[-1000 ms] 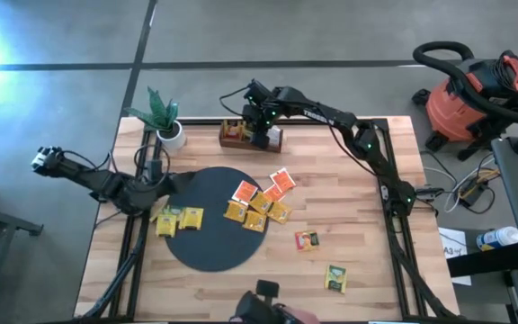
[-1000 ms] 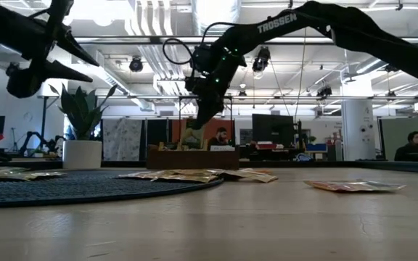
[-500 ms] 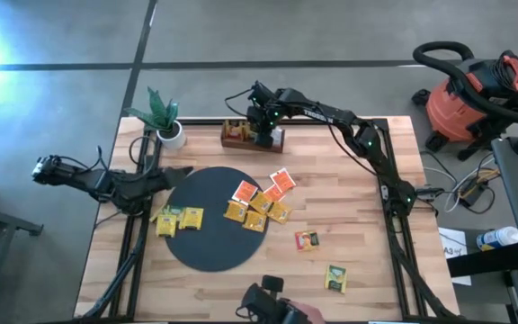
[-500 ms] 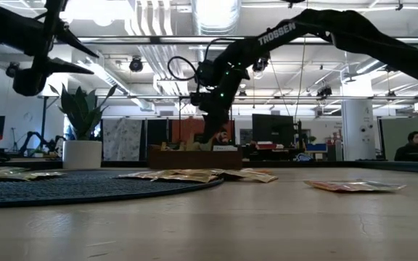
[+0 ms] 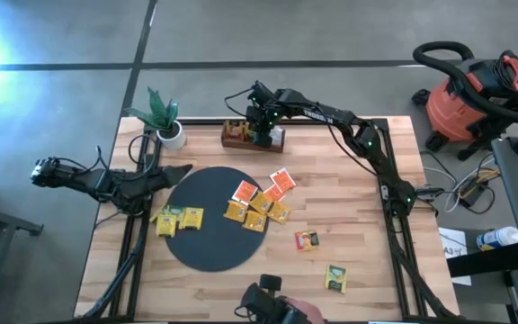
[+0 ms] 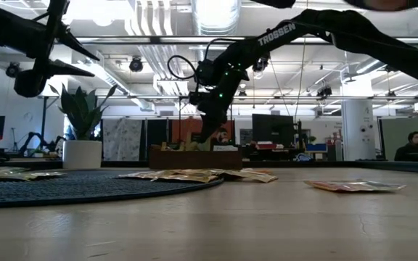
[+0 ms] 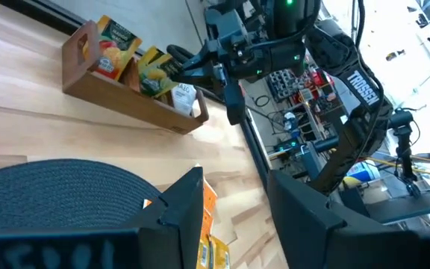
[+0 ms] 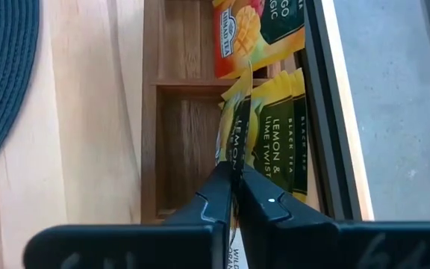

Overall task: Pick & Place Tea
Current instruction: Put the yellow tea bag into the middle section of the wooden organizer, then adjust the wooden organizer

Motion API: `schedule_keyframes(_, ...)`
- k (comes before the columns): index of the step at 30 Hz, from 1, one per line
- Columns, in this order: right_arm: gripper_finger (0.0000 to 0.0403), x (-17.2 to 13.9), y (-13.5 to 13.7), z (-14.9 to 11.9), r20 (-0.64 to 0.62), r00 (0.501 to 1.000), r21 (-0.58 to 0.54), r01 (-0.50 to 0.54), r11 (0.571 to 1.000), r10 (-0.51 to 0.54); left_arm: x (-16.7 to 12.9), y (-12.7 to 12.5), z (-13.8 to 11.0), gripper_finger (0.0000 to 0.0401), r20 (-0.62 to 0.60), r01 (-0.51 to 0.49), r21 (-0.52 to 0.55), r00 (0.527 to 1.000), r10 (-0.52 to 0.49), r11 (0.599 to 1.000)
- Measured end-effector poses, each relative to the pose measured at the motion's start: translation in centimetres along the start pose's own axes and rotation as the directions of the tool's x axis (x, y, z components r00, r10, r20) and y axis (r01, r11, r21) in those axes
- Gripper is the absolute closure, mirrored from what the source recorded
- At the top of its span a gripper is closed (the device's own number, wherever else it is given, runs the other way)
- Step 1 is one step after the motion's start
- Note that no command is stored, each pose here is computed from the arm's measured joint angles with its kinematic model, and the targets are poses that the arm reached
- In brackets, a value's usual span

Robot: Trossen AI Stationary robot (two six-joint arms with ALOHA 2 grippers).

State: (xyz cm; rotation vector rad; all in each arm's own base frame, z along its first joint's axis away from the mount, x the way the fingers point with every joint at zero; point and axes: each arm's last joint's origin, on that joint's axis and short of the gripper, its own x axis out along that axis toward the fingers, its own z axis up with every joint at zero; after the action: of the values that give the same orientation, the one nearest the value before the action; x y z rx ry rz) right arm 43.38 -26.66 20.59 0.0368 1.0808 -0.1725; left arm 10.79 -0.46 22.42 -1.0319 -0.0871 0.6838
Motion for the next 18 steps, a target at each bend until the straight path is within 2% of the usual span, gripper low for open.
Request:
schedule_keyframes(10,0.0303,0.8,0.0,-0.2,0.008,0.999,0.002,0.033,0.999,-0.033,0.0,0.0,0.0,0.0256,0.004,-0.003,0.014,1.0,0.003,1.0)
schedule_keyframes(18,0.0262,-1.1,-0.3,1.3,0.065,0.993,0.056,0.1,0.993,-0.103,0.0,0.0,0.1,0.0256,0.005,-0.003,0.029,1.0,0.003,1.0)
